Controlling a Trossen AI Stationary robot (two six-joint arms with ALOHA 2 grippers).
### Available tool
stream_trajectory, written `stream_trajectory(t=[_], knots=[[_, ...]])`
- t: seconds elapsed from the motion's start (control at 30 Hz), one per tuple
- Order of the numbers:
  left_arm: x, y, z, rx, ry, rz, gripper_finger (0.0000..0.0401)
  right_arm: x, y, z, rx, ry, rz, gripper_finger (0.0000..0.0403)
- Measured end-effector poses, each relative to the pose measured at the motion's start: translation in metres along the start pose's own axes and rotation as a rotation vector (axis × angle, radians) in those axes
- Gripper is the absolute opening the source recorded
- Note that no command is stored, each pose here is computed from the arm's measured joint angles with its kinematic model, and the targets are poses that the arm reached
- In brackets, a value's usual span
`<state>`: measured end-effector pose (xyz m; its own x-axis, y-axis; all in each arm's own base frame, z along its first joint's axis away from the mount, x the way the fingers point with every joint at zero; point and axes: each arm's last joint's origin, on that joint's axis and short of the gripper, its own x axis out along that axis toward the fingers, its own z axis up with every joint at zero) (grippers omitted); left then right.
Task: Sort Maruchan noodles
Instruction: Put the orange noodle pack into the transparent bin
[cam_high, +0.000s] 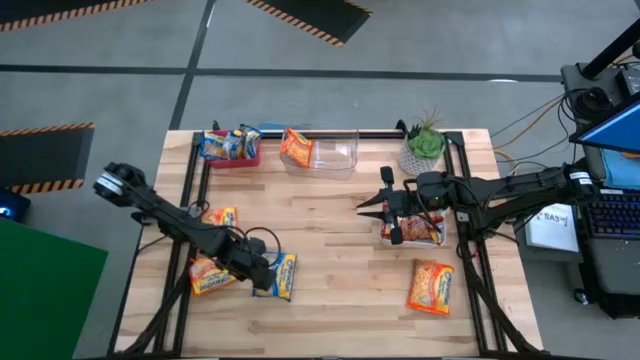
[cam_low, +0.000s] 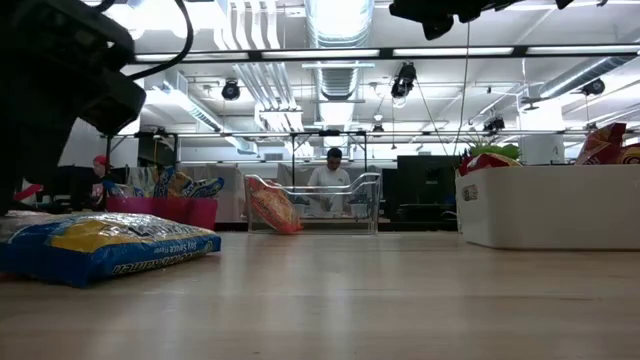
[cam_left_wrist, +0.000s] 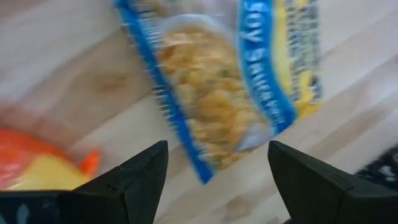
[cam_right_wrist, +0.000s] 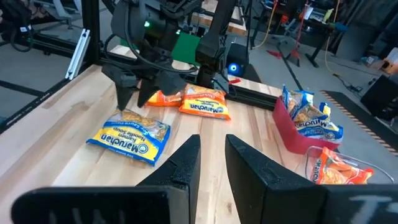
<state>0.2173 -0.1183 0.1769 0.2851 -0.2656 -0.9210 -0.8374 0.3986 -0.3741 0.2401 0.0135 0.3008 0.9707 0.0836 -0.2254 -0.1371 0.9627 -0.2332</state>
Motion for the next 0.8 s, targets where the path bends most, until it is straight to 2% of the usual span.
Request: stream_trajectory(t=[0.37, 0.8], knots=[[-0.007, 0.031, 0.008, -0.037, -0.025, 0.318, 0.0260, 0.000, -0.001, 0.002, -0.014, -0.024, -0.007, 0.0063], [-0.011, 0.033, 0.028, 0.014, -0.088, 0.335, 0.0260, 0.000, -0.001, 0.002, -0.014, -0.022, -0.006, 0.0063]])
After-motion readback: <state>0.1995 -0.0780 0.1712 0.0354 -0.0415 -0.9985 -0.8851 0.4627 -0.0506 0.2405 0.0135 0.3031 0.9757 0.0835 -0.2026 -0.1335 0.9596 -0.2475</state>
